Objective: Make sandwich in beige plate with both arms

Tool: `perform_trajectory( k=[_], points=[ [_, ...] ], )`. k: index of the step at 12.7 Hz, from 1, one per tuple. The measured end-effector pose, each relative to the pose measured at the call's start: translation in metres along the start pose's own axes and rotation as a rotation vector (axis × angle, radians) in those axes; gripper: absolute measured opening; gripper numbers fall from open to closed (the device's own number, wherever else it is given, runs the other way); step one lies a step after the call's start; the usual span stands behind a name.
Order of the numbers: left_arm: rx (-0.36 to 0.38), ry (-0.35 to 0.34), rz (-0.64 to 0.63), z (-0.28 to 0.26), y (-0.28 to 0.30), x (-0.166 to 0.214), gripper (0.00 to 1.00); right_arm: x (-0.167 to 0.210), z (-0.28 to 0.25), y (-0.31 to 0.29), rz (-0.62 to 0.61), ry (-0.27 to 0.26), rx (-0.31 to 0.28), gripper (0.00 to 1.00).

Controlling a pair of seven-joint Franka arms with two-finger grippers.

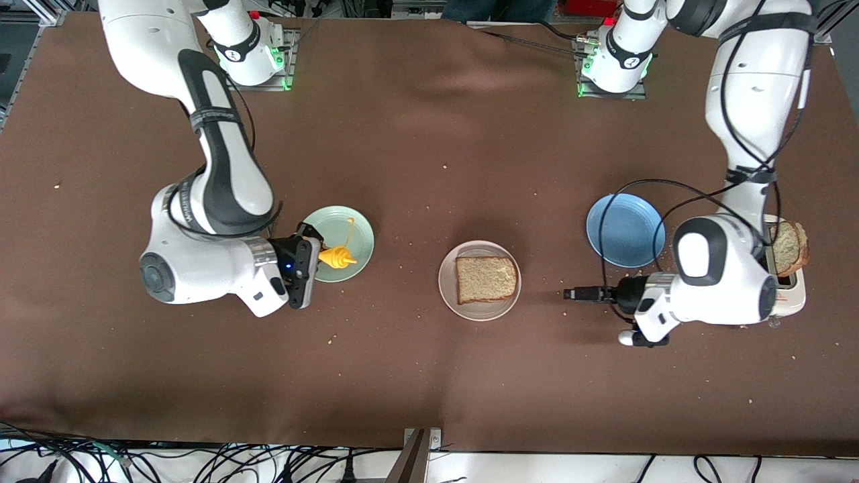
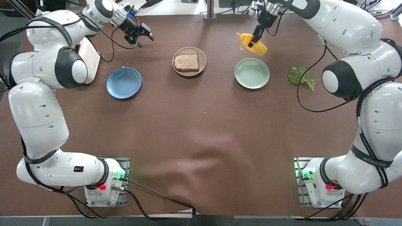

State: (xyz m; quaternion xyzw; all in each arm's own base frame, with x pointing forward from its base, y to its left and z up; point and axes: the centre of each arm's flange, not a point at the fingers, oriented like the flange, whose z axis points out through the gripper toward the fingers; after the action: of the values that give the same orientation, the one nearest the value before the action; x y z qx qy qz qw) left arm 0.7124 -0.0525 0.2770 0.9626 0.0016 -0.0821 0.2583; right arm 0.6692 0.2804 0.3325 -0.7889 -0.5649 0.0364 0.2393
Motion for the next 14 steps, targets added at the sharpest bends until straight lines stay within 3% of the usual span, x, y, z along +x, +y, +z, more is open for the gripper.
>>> perform_trajectory(
  k=[2, 6, 8, 10, 14],
  points=[
    [0.134, 0.021, 0.025, -0.062, -0.021, -0.012, 1.0, 0.034, 0.012, -0.026, 0.039, -0.084, -0.07, 0.07],
    [0.285, 0.027, 0.054, -0.134, -0.022, -0.037, 1.0, 0.091, 0.04, -0.083, 0.07, -0.27, -0.26, 0.07],
    [0.373, 0.037, 0.078, -0.163, -0.012, -0.049, 1.0, 0.118, 0.064, -0.119, 0.061, -0.392, -0.402, 0.07],
    [0.405, 0.068, 0.081, -0.192, 0.003, -0.062, 1.0, 0.148, 0.09, -0.165, 0.011, -0.495, -0.567, 0.07],
    [0.416, 0.099, 0.073, -0.229, 0.024, -0.085, 1.0, 0.166, 0.104, -0.195, -0.074, -0.588, -0.727, 0.07]
  ],
)
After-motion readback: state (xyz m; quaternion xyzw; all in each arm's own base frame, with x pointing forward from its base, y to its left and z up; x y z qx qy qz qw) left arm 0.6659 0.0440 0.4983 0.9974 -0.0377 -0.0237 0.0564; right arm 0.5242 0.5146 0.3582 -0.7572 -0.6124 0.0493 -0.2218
